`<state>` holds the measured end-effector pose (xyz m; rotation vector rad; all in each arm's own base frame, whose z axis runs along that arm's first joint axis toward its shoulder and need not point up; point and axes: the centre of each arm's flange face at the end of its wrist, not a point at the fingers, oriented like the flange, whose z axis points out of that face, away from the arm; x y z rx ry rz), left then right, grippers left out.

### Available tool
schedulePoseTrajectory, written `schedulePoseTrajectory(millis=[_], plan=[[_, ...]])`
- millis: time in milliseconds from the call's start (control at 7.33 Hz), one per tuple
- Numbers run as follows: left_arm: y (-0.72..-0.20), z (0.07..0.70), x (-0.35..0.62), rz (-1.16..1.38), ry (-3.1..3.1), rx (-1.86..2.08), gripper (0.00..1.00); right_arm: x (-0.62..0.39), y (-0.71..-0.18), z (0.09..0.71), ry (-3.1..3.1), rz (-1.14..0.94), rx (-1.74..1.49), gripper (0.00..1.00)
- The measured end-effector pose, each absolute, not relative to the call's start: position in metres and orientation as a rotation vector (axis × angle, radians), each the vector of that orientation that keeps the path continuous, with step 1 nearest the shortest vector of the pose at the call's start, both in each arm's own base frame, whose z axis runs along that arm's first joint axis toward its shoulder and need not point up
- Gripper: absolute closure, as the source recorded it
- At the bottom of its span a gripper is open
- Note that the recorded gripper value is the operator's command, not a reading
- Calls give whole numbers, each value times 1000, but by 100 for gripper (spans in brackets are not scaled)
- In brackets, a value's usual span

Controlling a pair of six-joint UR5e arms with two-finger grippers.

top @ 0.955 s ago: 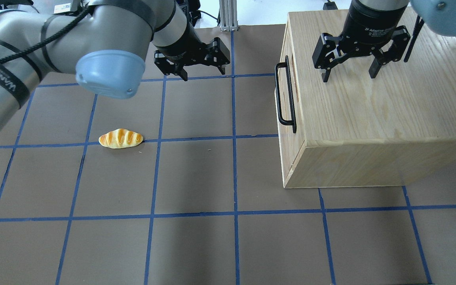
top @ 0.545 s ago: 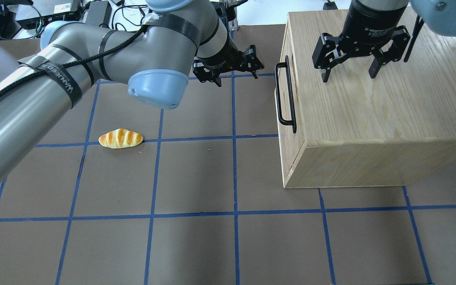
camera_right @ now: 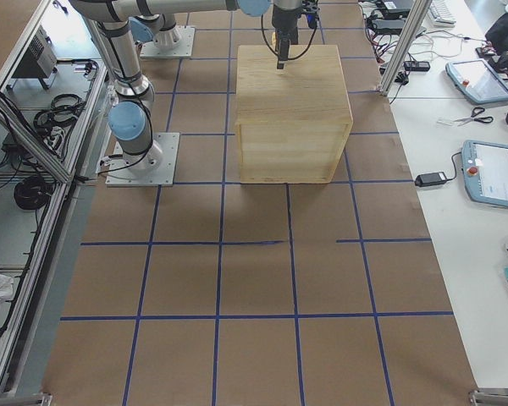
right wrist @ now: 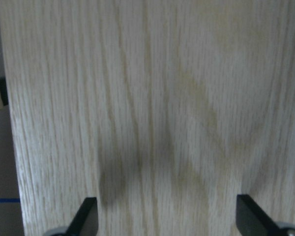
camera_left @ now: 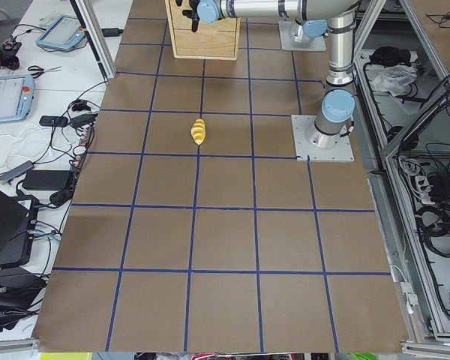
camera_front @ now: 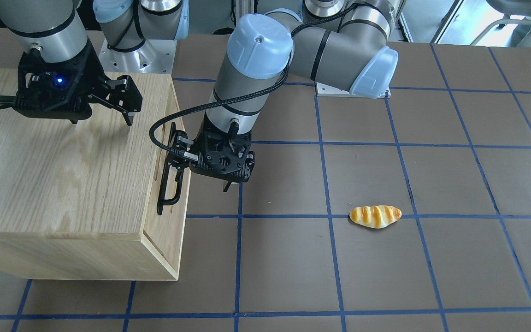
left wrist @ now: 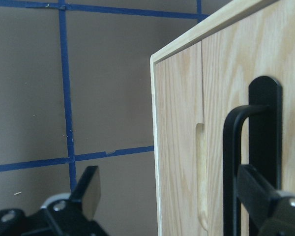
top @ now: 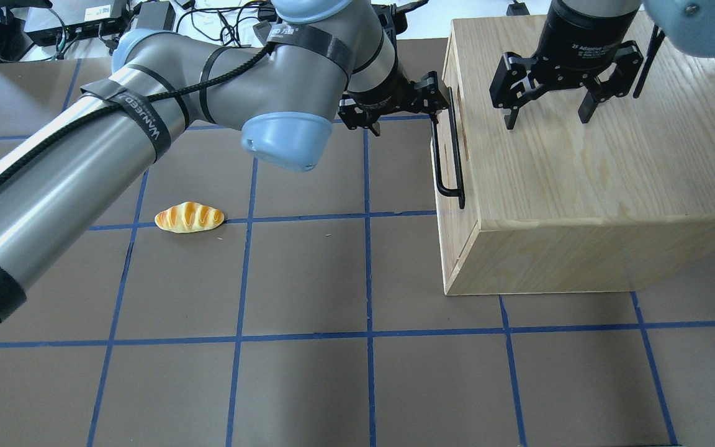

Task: Open upper drawer
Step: 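Move the left gripper toward the black handle on the wooden cabinet drawer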

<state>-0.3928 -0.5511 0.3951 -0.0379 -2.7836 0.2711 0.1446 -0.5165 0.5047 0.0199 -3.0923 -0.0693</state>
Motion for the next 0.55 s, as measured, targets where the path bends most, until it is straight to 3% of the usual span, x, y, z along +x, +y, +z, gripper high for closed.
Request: schedulePoseTrajectory(millis=[545], plan=[[-551,382,-402,244,-2792,-53,0,145,-516,505,-3092,-69,21,0]])
